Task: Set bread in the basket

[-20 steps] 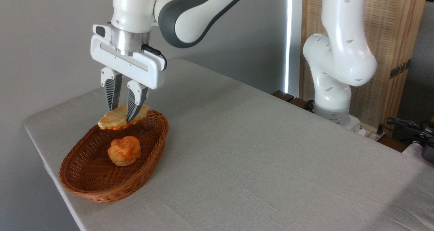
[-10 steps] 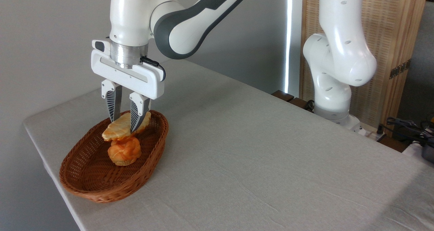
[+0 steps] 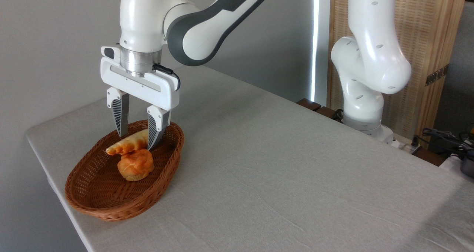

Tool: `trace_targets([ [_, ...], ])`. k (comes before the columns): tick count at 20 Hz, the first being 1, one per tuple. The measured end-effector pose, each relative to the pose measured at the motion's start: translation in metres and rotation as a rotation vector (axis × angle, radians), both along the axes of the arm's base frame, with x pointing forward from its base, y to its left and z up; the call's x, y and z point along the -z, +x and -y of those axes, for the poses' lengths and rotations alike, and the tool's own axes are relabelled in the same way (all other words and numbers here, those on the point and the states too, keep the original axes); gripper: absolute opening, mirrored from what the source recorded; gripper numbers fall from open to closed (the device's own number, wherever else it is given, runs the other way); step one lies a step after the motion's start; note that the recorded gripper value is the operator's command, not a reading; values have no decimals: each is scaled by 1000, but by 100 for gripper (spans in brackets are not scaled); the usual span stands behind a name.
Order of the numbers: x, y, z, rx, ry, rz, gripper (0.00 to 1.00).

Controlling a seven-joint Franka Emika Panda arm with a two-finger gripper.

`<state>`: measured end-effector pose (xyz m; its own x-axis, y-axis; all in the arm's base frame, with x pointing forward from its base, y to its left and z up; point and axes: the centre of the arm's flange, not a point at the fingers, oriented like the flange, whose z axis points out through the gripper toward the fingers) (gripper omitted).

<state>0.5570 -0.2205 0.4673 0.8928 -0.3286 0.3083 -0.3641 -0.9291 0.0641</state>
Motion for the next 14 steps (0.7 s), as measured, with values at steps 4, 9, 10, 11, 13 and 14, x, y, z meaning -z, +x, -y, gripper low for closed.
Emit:
trace_targets([
  [4,-5,3,-3,-6,-2,9,100],
  [9,-40,9,-17,-30,-14,46,100],
  [10,-49,9,-22,-37,-13,44,100],
  [11,-54,8,-26,-41,-10,42,100],
  [13,-66,5,-39,-32,8,27,100],
  [14,-70,1,-46,-2,29,9,100],
])
